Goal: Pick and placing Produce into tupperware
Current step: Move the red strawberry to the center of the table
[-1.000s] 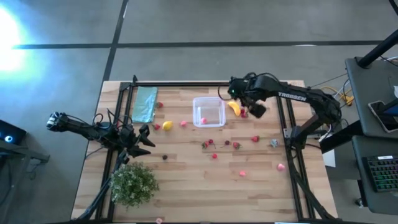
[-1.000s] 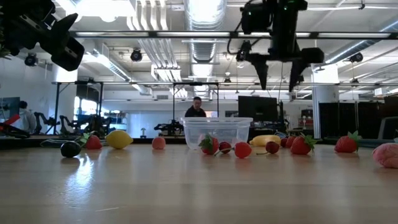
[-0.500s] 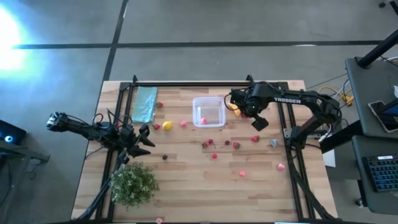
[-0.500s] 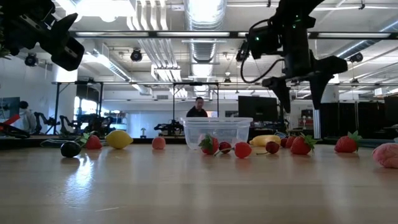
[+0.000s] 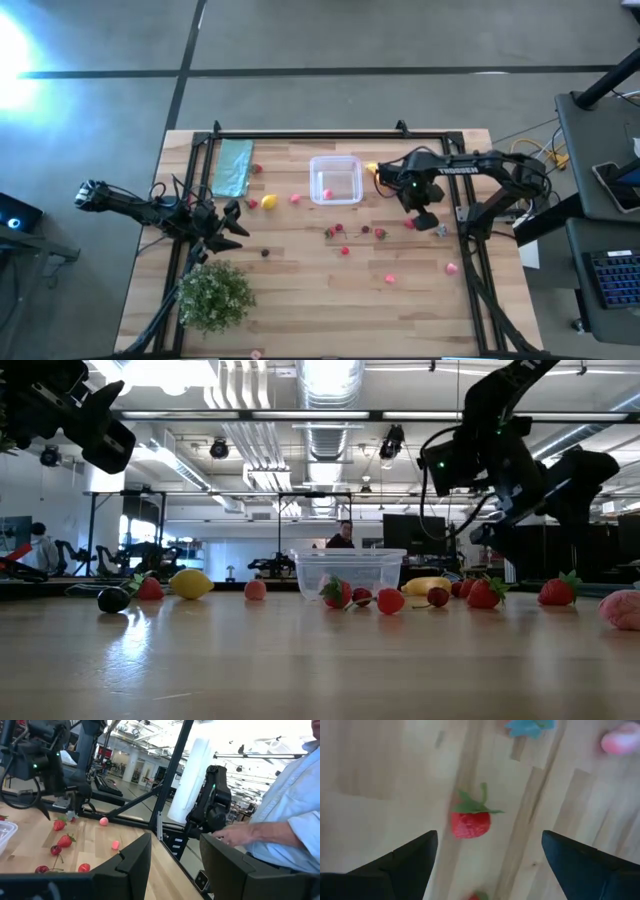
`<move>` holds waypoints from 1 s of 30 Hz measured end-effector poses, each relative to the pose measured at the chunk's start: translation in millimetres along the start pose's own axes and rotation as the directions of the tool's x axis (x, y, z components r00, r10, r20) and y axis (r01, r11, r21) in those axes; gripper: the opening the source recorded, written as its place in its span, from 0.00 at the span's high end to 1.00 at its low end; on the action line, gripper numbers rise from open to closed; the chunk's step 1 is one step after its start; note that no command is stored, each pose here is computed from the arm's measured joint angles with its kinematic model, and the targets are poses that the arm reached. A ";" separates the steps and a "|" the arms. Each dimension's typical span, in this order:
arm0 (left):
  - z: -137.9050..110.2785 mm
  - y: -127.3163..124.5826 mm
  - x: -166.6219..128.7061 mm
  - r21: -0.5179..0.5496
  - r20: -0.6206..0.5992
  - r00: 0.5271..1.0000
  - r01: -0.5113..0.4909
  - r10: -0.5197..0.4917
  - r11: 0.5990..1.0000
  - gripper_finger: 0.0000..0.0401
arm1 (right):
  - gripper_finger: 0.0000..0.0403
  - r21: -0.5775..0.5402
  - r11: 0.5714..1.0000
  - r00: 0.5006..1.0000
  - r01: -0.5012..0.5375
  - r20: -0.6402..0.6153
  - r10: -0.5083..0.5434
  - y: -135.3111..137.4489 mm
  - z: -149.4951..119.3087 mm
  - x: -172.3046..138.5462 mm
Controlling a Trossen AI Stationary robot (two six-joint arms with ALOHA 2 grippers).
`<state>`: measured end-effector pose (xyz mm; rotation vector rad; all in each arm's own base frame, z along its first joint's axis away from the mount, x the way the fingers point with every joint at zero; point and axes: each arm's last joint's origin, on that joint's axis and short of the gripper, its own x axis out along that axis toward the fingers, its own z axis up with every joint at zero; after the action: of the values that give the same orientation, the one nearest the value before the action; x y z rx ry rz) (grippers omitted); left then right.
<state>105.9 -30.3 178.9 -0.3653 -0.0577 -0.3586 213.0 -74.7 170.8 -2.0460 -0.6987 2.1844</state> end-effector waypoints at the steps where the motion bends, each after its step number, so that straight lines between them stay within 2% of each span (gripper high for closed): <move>1: 0.0 0.0 0.0 0.000 0.000 1.000 0.000 0.000 1.000 0.61 | 0.13 0.014 1.000 1.000 0.004 0.005 -0.004 -0.6 0.8 1.9; 9: 0.0 0.0 0.0 0.000 0.000 1.000 -0.001 0.001 1.000 0.61 | 0.13 0.002 1.000 1.000 -0.025 -0.010 0.025 -3.0 -4.7 7.6; 18: 0.1 0.1 0.0 0.000 0.002 1.000 -0.005 0.005 1.000 0.61 | 0.14 -0.015 0.997 0.997 -0.076 0.033 0.076 -1.2 -2.4 10.9; 20: 0.1 0.1 0.0 0.000 0.002 1.000 -0.005 0.005 1.000 0.61 | 0.14 -0.047 0.993 0.993 -0.106 0.051 0.109 -0.5 -2.6 11.0; 23: 0.0 0.1 0.0 0.000 0.001 1.000 -0.005 0.005 1.000 0.61 | 0.14 -0.115 0.972 0.974 -0.204 0.080 0.214 2.1 -5.8 11.6; 25: 0.0 0.2 0.0 0.000 0.001 1.000 -0.005 0.005 1.000 0.61 | 0.14 -0.278 0.920 0.947 -0.275 0.090 0.309 4.2 -10.3 12.8; 26: 0.1 0.1 0.0 0.000 0.002 1.000 -0.004 0.004 1.000 0.61 | 0.14 -0.386 0.874 0.935 -0.297 0.068 0.348 5.7 -13.9 12.4; 28: 0.0 0.1 0.0 0.000 0.001 1.000 -0.004 0.004 1.000 0.61 | 0.14 -0.599 0.733 0.921 -0.323 -0.021 0.388 8.1 -21.5 9.3; 30: 0.1 0.1 0.0 0.000 0.002 1.000 -0.004 0.004 1.000 0.61 | 0.14 -0.759 0.544 0.895 -0.357 -0.110 0.433 11.7 -29.8 4.8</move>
<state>105.9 -30.1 178.9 -0.3659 -0.0586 -0.3541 244.1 -75.2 161.7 -2.7271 -1.5476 2.4976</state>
